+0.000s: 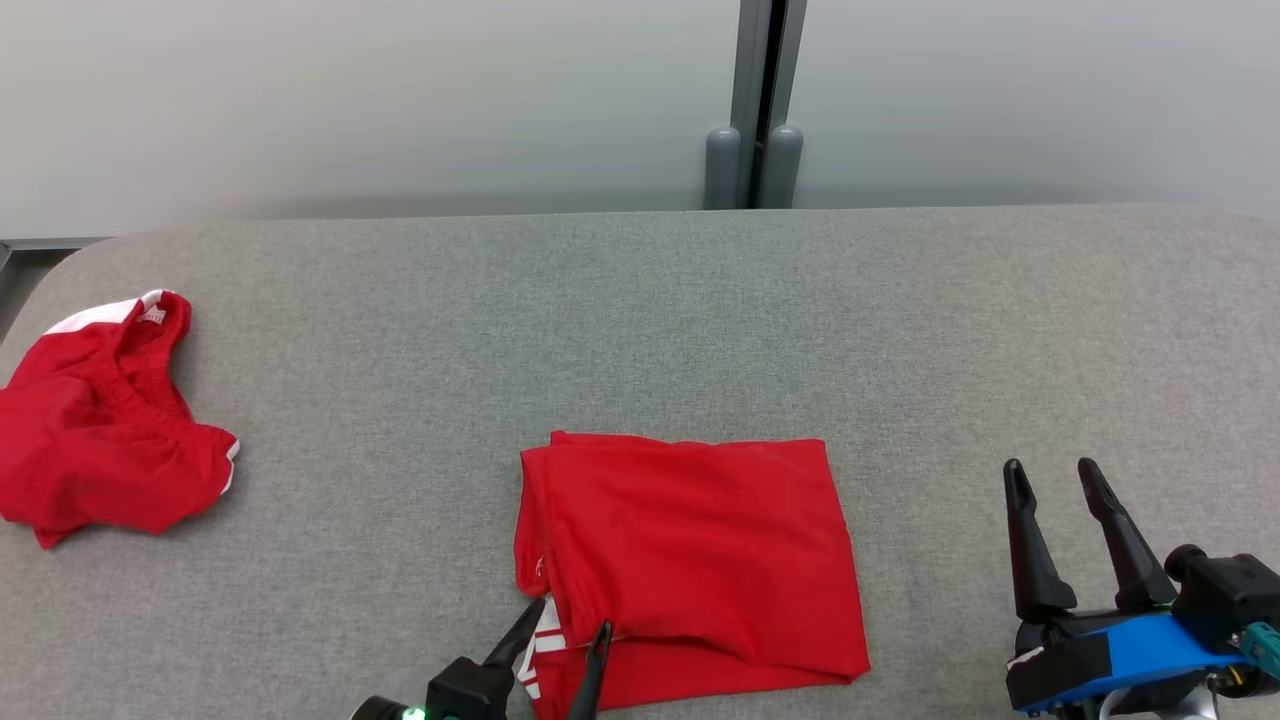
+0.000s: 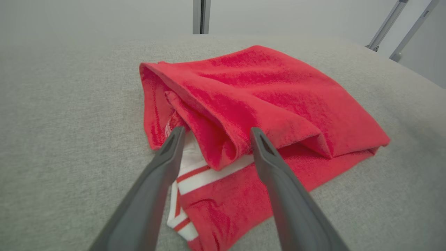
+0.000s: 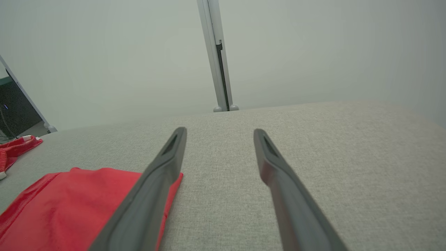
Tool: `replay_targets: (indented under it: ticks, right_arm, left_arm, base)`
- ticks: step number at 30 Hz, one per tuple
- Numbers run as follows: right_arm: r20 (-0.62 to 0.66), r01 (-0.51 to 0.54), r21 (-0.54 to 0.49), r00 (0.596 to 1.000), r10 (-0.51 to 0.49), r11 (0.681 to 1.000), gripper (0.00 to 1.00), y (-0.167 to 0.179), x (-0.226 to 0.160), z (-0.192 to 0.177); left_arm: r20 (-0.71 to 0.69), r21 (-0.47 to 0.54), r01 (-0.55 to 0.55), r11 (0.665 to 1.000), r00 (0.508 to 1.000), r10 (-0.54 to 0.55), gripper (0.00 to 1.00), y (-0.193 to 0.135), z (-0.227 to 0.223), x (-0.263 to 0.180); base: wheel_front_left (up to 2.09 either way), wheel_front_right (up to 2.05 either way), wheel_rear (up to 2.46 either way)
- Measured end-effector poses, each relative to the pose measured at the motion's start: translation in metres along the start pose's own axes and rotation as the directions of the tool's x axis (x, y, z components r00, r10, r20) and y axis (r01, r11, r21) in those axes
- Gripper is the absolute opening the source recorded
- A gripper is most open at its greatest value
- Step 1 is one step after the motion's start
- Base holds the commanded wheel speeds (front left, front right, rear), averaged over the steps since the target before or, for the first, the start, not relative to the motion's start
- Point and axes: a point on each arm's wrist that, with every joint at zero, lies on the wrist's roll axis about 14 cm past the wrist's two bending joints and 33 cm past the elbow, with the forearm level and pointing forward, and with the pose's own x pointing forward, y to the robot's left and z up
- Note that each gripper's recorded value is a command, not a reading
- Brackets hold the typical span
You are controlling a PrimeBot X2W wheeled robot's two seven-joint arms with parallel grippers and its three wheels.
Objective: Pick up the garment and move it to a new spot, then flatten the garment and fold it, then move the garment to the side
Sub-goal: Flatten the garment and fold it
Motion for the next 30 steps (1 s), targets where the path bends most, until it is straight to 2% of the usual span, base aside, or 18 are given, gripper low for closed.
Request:
replay_targets:
  ticks: [2, 3, 4, 5, 6, 7, 16, 25, 26, 27, 30]
  right_arm:
    - [-0.003, 0.001, 0.000, 1.000, -0.001, 1.000, 1.00, 0.000, 0.000, -0.001]
    - [-0.005, 0.002, 0.000, 1.000, -0.002, 1.000, 1.00, -0.001, 0.001, -0.002]
    - [-0.005, 0.001, 0.000, 1.000, -0.001, 1.000, 1.00, 0.000, 0.001, -0.002]
    - [-0.006, 0.001, 0.000, 1.000, -0.001, 1.000, 1.00, 0.000, 0.002, -0.002]
    - [-0.007, 0.000, 0.000, 1.000, 0.000, 1.000, 1.00, 0.000, 0.002, -0.002]
    - [-0.008, 0.000, 0.001, 1.000, 0.000, 1.000, 1.00, 0.000, 0.002, -0.003]
    - [-0.007, -0.005, 0.001, 1.000, 0.005, 1.000, 1.00, 0.002, 0.001, -0.003]
    - [-0.031, 0.021, 0.005, 0.999, -0.021, 1.000, 1.00, -0.007, 0.001, -0.012]
    - [-0.036, 0.020, 0.006, 0.999, -0.020, 1.000, 1.00, -0.006, 0.001, -0.014]
    - [-0.041, 0.019, 0.007, 0.999, -0.018, 1.000, 1.00, -0.006, 0.001, -0.016]
    - [-0.046, 0.015, 0.008, 0.999, -0.015, 1.000, 1.00, -0.005, 0.001, -0.017]
  left_arm:
    - [-0.034, -0.009, 0.002, 1.000, 0.999, -0.002, 1.00, 0.000, -0.010, 0.000]
    - [-0.044, -0.011, 0.003, 1.000, 0.999, -0.004, 0.70, 0.000, -0.013, 0.001]
    - [-0.050, -0.010, 0.006, 1.000, 0.999, -0.007, 0.47, 0.000, -0.014, 0.002]
    - [-0.051, -0.011, 0.009, 1.000, 0.999, -0.010, 0.38, 0.000, -0.014, 0.003]
    - [-0.055, -0.011, 0.011, 1.000, 0.998, -0.012, 0.12, -0.001, -0.016, 0.004]
    - [-0.056, -0.010, 0.012, 1.000, 0.998, -0.013, 0.00, -0.001, -0.017, 0.004]
    - [-0.031, -0.022, 0.008, 1.000, 0.999, -0.009, 0.00, 0.002, -0.014, -0.003]
    - [-0.081, -0.049, -0.009, 0.999, 0.997, 0.005, 0.00, 0.003, -0.027, -0.025]
    - [-0.073, -0.049, -0.012, 0.999, 0.997, 0.009, 0.45, 0.004, -0.025, -0.024]
    - [-0.060, -0.054, -0.021, 0.998, 0.998, 0.018, 1.00, 0.005, -0.022, -0.023]
    - [0.004, -0.051, -0.031, 0.998, 0.999, 0.032, 1.00, 0.007, -0.006, -0.019]
  base:
    - [0.00, 0.00, 0.00]
    - [0.00, 0.00, 0.00]
    - [0.00, 0.00, 0.00]
    - [0.00, 0.00, 0.00]
    - [0.00, 0.00, 0.00]
    - [0.00, 0.00, 0.00]
    - [0.00, 0.00, 0.00]
    - [0.00, 0.00, 0.00]
    - [0.00, 0.00, 0.00]
    - [0.00, 0.00, 0.00]
    - [0.00, 0.00, 0.00]
